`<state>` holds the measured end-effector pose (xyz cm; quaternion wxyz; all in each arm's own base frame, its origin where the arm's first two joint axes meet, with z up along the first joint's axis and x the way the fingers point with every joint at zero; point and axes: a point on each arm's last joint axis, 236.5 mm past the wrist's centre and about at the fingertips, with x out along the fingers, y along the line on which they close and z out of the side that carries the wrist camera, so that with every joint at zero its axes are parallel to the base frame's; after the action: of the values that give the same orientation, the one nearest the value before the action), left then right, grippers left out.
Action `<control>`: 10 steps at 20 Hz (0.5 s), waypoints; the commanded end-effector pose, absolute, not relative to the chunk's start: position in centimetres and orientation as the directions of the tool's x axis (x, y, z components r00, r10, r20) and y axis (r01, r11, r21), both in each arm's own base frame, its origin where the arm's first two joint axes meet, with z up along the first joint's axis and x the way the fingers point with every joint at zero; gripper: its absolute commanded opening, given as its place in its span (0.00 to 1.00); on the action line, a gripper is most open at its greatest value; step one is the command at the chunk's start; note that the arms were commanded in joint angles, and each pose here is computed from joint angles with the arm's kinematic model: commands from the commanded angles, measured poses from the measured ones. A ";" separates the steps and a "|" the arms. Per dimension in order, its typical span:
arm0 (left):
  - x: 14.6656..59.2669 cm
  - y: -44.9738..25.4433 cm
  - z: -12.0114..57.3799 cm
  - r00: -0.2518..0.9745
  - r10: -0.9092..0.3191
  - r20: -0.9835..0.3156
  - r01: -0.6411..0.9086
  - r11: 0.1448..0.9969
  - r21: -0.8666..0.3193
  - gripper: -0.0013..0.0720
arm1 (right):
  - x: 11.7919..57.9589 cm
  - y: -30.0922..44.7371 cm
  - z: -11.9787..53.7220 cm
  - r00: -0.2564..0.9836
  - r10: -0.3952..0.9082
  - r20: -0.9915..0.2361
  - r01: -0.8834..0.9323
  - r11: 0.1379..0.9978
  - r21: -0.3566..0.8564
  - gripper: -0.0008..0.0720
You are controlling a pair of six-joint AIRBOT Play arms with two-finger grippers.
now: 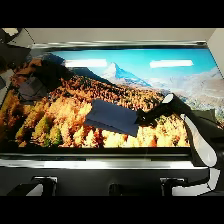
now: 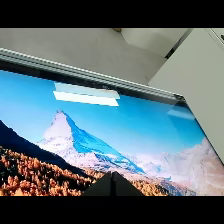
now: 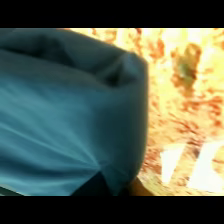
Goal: Fold the shirts.
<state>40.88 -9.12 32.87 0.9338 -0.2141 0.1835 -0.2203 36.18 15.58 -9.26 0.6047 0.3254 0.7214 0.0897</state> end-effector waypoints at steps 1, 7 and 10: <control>40.8 -9.1 32.8 0.834 -0.491 -0.252 0.333 0.811 -0.480 0.06 | 38.6 16.7 -7.1 0.055 0.651 -0.757 0.317 0.708 0.631 0.08; 40.8 -9.1 32.8 0.834 -0.491 -0.252 0.335 0.813 -0.476 0.06 | 42.5 3.0 6.0 0.359 0.506 -0.784 0.330 0.718 0.613 0.07; 40.8 -9.1 32.8 0.834 -0.491 -0.252 0.335 0.813 -0.476 0.06 | 40.0 -4.8 9.6 0.413 0.402 -0.817 0.408 0.721 0.561 0.07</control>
<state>40.85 -9.15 32.75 0.9337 -0.2119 0.1853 -0.2213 42.38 2.08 6.04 0.7359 0.3735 0.5614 0.0617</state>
